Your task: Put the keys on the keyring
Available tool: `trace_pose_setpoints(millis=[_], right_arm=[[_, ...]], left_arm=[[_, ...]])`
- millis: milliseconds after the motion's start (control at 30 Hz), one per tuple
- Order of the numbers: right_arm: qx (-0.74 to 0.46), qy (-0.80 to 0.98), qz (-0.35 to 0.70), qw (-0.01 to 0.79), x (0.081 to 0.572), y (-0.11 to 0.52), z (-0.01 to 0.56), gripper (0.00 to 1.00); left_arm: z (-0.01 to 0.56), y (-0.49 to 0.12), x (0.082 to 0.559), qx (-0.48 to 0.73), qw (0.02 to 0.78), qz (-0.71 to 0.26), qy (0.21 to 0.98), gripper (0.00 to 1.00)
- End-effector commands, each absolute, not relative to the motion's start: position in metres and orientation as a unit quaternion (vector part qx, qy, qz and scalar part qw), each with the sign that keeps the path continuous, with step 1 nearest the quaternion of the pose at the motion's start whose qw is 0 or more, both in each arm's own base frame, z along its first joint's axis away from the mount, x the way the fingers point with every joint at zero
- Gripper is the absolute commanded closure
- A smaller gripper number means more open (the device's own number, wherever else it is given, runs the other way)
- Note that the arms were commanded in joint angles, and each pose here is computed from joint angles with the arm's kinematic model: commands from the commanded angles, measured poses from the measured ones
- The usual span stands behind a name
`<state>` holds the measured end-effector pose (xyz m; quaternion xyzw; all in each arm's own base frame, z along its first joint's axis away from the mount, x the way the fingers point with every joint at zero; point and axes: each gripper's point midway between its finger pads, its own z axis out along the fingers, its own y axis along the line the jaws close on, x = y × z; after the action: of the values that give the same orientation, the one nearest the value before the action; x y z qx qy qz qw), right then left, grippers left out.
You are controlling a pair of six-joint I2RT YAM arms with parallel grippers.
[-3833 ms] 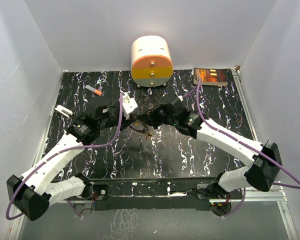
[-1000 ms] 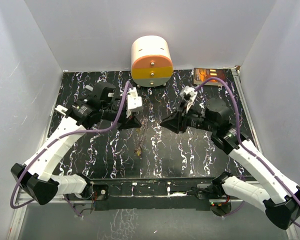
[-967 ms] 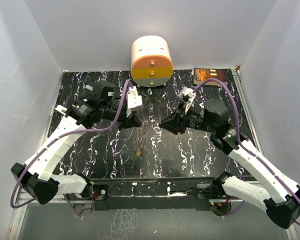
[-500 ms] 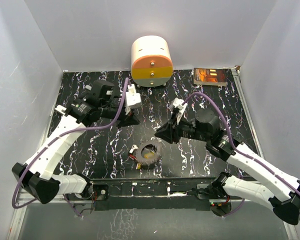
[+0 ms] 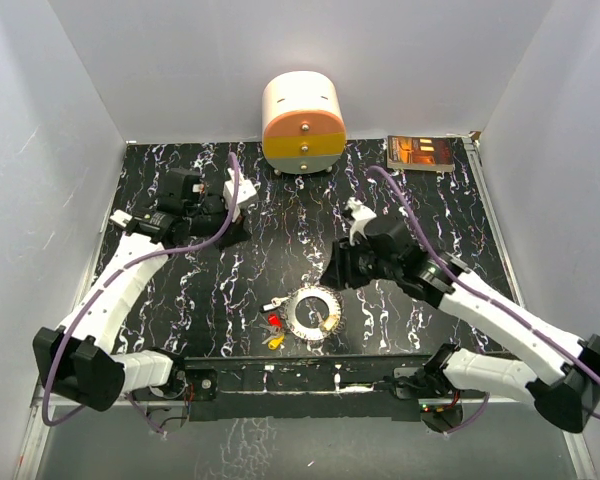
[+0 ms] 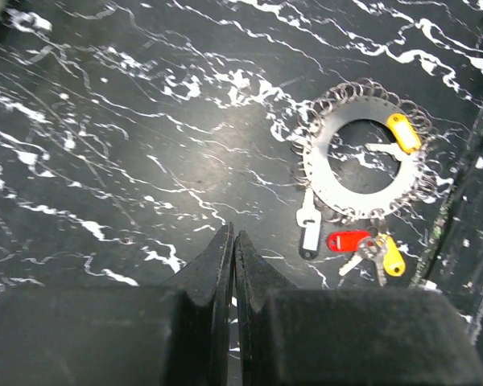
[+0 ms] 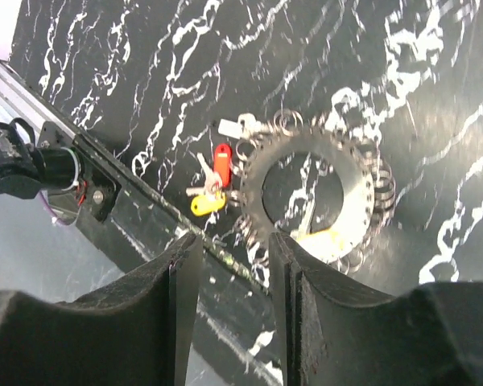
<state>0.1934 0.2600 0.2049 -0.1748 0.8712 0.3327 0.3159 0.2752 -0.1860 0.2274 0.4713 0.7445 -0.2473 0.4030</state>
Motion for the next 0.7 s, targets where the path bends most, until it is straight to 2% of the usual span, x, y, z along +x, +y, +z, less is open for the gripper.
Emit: trace_pose_setpoints(millis=[0, 100, 133, 200, 333, 433, 533, 667], right_arm=[[-0.082, 0.897, 0.325, 0.288, 0.17, 0.23, 0.201, 0.58], [-0.051, 0.927, 0.287, 0.236, 0.154, 0.214, 0.18, 0.59], [-0.05, 0.934, 0.28, 0.217, 0.149, 0.212, 0.171, 0.59], [-0.054, 0.942, 0.277, 0.184, 0.138, 0.211, 0.154, 0.61], [-0.05, 0.943, 0.281, 0.171, 0.128, 0.207, 0.13, 0.67], [-0.048, 0.933, 0.302, 0.192, 0.133, 0.212, 0.118, 0.7], [-0.067, 0.93, 0.318, 0.17, 0.127, 0.225, 0.101, 0.7], [-0.106, 0.928, 0.298, 0.194, 0.139, 0.244, 0.11, 0.69]], left_arm=[[0.227, -0.197, 0.262, 0.486, 0.391, -0.288, 0.726, 1.0], [0.23, -0.2, 0.253, 0.497, 0.38, -0.301, 0.72, 0.97], [0.229, -0.206, 0.247, 0.5, 0.374, -0.313, 0.716, 0.84], [0.216, -0.219, 0.231, 0.518, 0.342, -0.317, 0.717, 0.72], [0.193, -0.231, 0.216, 0.534, 0.29, -0.307, 0.733, 0.67], [0.206, -0.236, 0.229, 0.498, 0.303, -0.326, 0.744, 0.65], [0.218, -0.231, 0.245, 0.444, 0.323, -0.345, 0.761, 0.57], [0.225, -0.223, 0.256, 0.42, 0.342, -0.344, 0.767, 0.53]])
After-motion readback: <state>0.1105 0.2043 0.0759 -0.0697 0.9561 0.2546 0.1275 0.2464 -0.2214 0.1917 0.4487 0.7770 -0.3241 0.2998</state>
